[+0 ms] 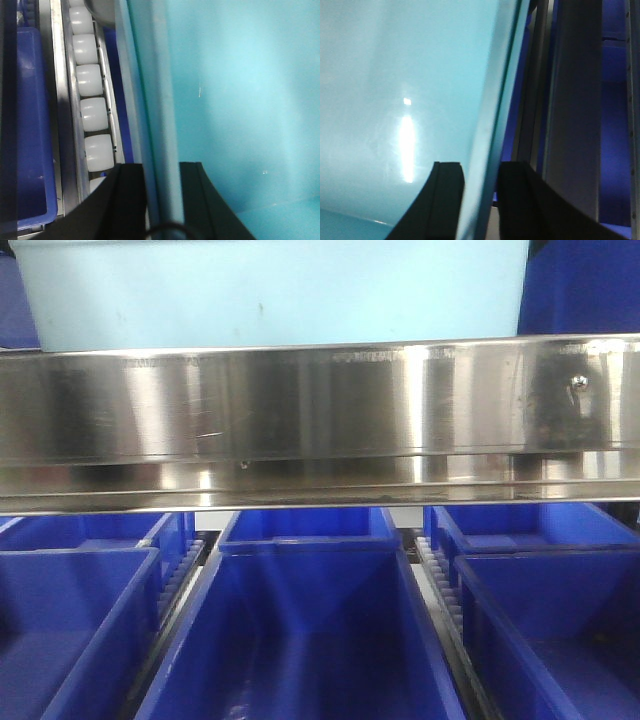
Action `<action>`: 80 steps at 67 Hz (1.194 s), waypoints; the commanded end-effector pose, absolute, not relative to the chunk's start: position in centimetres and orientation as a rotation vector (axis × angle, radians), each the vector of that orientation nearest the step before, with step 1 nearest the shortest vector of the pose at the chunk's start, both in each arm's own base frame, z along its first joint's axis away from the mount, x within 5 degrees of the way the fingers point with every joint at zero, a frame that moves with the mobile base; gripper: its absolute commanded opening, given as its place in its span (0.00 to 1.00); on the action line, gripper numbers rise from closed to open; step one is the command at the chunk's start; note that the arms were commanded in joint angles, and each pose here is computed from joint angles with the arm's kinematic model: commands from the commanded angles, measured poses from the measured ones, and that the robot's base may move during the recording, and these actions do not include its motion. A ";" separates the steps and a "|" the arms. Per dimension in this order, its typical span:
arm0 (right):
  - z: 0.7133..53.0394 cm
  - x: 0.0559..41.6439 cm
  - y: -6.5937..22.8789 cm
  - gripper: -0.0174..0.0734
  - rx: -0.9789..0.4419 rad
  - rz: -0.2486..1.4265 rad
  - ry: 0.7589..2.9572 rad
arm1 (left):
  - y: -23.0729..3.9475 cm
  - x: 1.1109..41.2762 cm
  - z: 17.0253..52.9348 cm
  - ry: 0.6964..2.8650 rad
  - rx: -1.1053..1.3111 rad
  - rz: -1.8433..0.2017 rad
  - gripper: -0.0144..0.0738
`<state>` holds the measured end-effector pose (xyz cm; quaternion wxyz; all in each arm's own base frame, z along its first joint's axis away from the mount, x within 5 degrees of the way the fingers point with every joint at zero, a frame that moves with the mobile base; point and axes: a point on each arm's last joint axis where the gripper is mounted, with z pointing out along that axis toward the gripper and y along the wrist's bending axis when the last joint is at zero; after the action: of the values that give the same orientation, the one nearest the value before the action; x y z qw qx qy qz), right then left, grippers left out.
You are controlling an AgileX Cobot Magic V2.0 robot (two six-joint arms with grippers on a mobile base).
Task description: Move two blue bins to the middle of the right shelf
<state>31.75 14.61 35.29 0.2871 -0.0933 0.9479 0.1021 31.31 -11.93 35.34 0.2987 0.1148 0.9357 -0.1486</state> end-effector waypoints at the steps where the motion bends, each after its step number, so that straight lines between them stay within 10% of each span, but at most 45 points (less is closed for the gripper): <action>1: 34.2 31.8 14.5 0.01 -0.237 0.246 2.593 | -12.4 31.1 35.5 2.483 0.300 -0.441 0.04; 55: 49.7 28.0 12.7 0.01 -0.190 0.411 2.055 | -10.2 24.7 50.5 1.943 0.278 -0.518 0.04; 80: 49.9 28.0 12.7 0.01 -0.189 0.413 2.048 | -10.0 24.4 50.9 1.919 0.277 -0.500 0.04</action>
<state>27.94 13.05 48.77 0.4584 -0.0857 0.8683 0.1692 25.70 -9.93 48.92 0.4969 0.1117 0.8408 -0.1834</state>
